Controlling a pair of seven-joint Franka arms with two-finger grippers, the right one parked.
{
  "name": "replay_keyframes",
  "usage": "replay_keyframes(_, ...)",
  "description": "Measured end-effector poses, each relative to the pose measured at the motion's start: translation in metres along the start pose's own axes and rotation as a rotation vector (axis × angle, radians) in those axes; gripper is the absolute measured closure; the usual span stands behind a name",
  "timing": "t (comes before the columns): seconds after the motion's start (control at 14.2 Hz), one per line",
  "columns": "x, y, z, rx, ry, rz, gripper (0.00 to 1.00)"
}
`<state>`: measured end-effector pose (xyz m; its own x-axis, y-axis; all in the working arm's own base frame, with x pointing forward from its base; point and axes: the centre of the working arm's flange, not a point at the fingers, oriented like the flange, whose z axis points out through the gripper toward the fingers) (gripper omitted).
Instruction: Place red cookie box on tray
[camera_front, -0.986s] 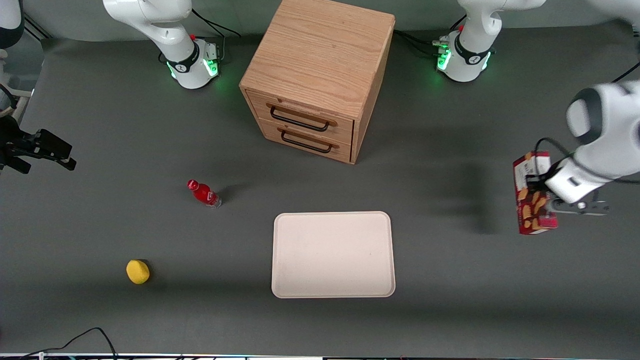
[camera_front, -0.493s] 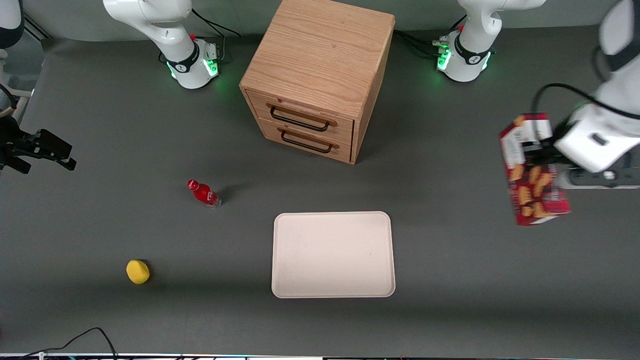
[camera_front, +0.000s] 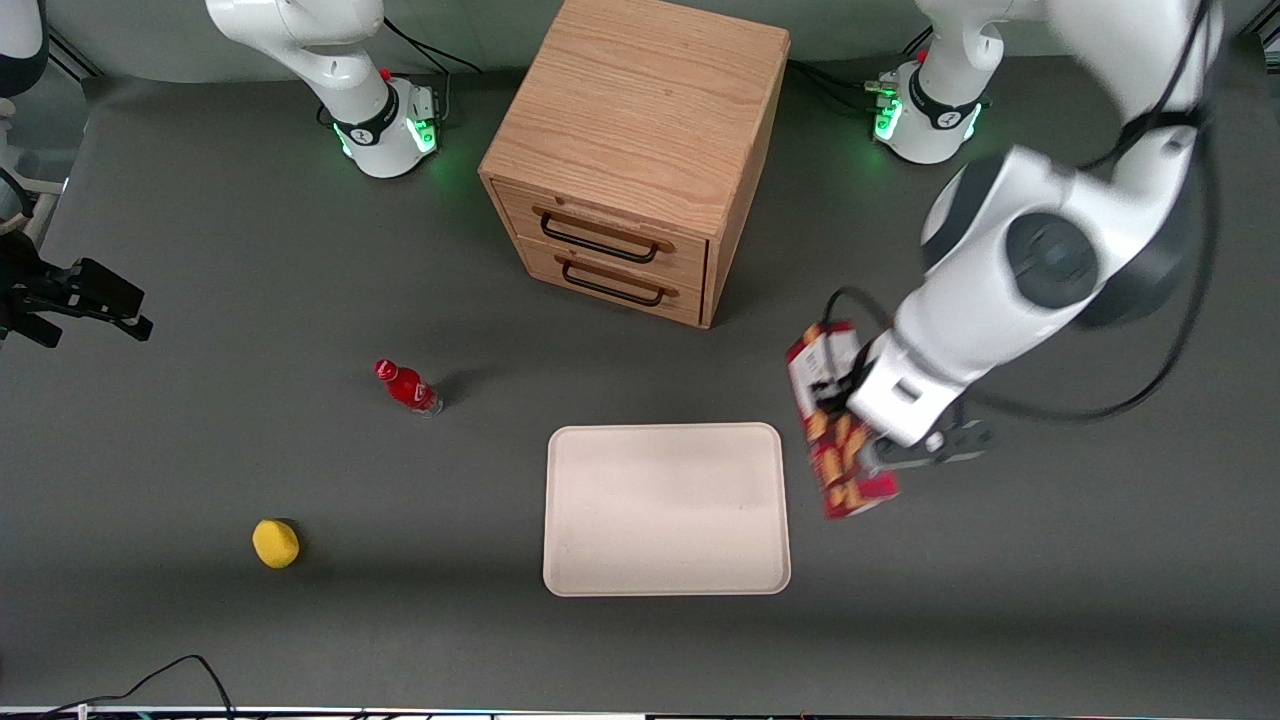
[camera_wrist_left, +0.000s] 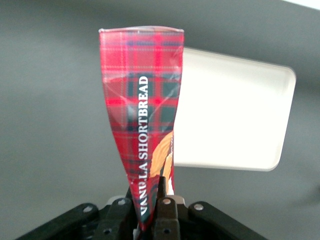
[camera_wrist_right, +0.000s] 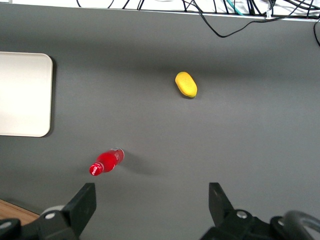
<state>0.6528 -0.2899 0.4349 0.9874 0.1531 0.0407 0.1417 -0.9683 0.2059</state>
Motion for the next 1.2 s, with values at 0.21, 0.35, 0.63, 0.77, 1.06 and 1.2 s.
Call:
replay_keyframes(0.21, 0.014, 0.003, 0.108, -0.028, 0.064, 0.047, 0.84)
replay_keyframes(0.35, 0.011, -0.001, 0.165, -0.040, 0.095, 0.087, 0.84)
replay_keyframes(0.63, 0.007, -0.006, 0.195, -0.013, 0.109, 0.136, 0.77)
replay_keyframes(0.77, 0.008, -0.006, 0.192, -0.004, 0.119, 0.148, 0.56)
replay_keyframes(1.06, 0.011, -0.015, 0.169, 0.075, 0.063, 0.135, 0.15)
replay_keyframes(1.2, 0.012, -0.018, 0.113, 0.121, 0.014, 0.090, 0.00)
